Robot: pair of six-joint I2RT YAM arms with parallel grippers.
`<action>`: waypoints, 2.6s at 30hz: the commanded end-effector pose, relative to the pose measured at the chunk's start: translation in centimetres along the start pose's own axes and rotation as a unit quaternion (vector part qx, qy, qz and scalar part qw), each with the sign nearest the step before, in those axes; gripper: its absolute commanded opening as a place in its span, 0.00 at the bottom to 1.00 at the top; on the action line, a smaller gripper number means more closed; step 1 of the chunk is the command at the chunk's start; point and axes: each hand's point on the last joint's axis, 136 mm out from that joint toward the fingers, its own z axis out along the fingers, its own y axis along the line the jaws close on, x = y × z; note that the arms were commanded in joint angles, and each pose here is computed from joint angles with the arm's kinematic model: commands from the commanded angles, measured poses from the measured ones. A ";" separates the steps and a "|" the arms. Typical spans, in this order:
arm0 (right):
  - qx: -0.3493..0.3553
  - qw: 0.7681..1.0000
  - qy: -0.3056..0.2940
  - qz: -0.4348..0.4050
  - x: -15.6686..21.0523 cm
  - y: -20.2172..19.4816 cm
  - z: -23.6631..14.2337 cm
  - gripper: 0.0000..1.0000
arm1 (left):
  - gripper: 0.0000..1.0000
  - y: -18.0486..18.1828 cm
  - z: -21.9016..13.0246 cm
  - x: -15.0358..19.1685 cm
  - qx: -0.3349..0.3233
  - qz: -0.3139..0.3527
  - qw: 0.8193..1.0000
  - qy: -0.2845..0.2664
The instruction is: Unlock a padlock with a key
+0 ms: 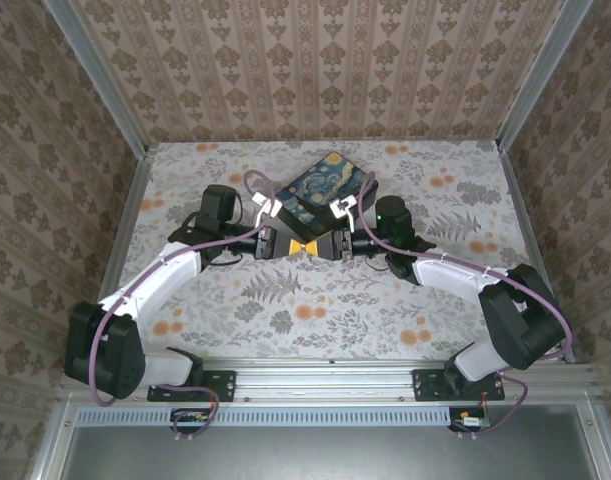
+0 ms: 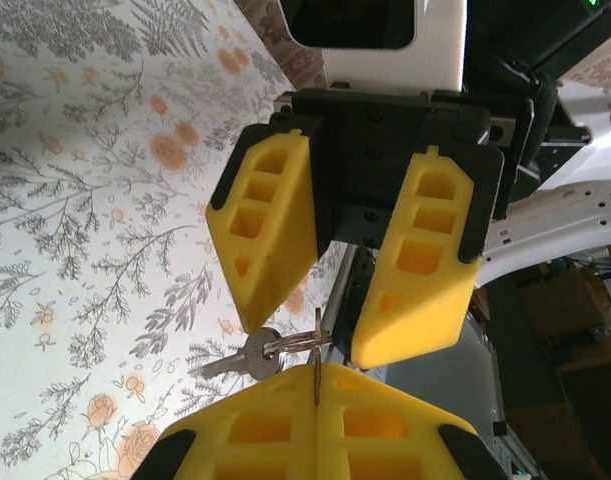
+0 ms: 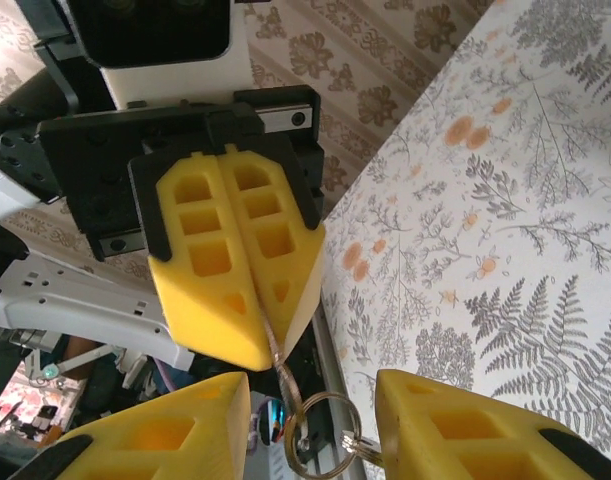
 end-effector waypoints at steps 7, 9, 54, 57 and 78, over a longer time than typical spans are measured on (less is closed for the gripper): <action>-0.023 0.999 -0.027 -0.013 -1.5 1.4 0.0 0.30 | 0.00 -1.7 -0.7 -0.8 0.025 0.019 0.999 -0.015; -0.021 0.999 -0.026 -0.011 -1.4 1.3 0.0 0.32 | 0.00 -1.7 -0.7 -0.9 0.026 0.020 0.999 -0.017; 0.120 0.991 -0.059 -0.003 0.4 -3.7 -6.0 0.00 | 0.66 5.5 -2.6 -3.6 -0.165 -0.083 0.977 -0.103; 0.231 0.968 -0.093 0.025 0.2 -6.6 -10.0 0.00 | 0.67 9.8 -1.8 -2.2 -0.314 -0.163 0.929 -0.108; 0.532 0.786 -0.278 0.149 0.6 -11.5 -27.7 0.00 | 0.76 18.2 15.2 -4.3 -0.660 -0.150 0.712 -0.189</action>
